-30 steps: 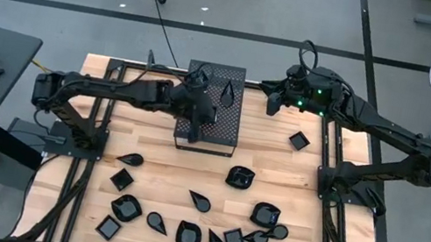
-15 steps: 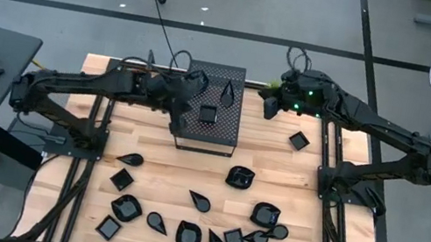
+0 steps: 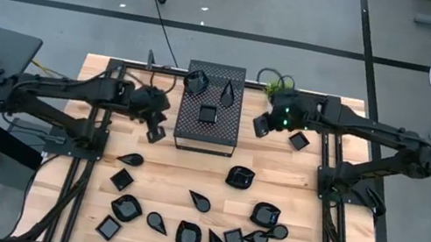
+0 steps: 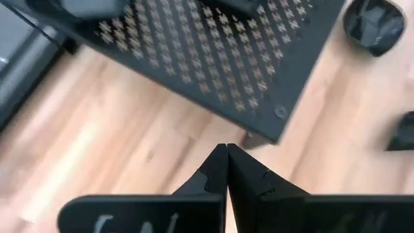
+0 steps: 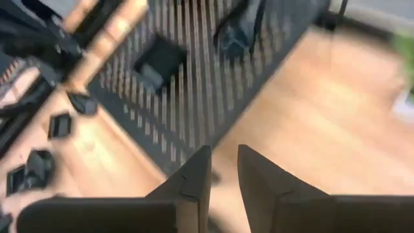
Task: Pick & Place Mini shaped plates
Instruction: Stack the drop shaped plate on top of the other drop shaped plates on the shelf
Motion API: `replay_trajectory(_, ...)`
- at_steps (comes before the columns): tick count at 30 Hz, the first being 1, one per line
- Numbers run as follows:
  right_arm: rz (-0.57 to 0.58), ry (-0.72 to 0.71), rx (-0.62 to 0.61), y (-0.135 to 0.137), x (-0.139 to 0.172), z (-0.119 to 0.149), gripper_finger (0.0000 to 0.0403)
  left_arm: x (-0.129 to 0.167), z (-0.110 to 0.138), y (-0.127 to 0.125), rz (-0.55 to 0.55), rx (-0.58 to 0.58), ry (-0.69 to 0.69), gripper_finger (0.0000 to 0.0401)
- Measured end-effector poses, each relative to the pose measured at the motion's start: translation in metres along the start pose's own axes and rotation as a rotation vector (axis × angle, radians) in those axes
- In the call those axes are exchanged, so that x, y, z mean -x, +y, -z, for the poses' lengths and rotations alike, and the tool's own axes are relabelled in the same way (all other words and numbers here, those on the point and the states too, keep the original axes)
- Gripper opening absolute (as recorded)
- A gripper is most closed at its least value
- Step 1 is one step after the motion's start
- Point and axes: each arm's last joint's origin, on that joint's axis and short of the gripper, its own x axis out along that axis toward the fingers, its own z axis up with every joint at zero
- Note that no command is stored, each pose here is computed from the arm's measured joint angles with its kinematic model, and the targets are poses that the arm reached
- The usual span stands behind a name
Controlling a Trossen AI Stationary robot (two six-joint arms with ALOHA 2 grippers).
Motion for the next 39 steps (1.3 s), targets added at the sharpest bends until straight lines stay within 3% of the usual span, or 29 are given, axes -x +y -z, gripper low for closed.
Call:
replay_trajectory(8, -0.026, 0.174, -0.147, 0.016, -0.014, 0.051, 0.0109, 0.019, 0.035, -0.016, 0.124, 0.069, -0.016, 0.0007)
replay_trajectory(18, -0.047, 0.436, -0.282, 0.037, -0.014, 0.119, 0.0175, 0.022, 0.071, -0.038, 0.170, 0.059, -0.026, 0.0005)
replay_trajectory(22, -0.141, 0.457, -0.301, 0.052, -0.019, 0.143, 0.0177, 0.022, 0.078, -0.048, 0.216, 0.056, -0.034, 0.0009)
replay_trajectory(29, -0.339, 0.452, -0.210, 0.087, -0.059, 0.180, 0.0156, 0.028, 0.087, -0.058, 0.244, 0.062, -0.042, 0.0015)
replay_trajectory(33, -0.453, 0.336, -0.119, 0.113, -0.089, 0.182, 0.0143, 0.030, 0.087, -0.061, 0.244, 0.063, -0.068, 0.0015)
replay_trajectory(39, -0.488, 0.192, 0.225, 0.144, -0.130, 0.178, 0.0142, 0.030, 0.087, -0.062, 0.265, 0.060, -0.057, 0.0016)
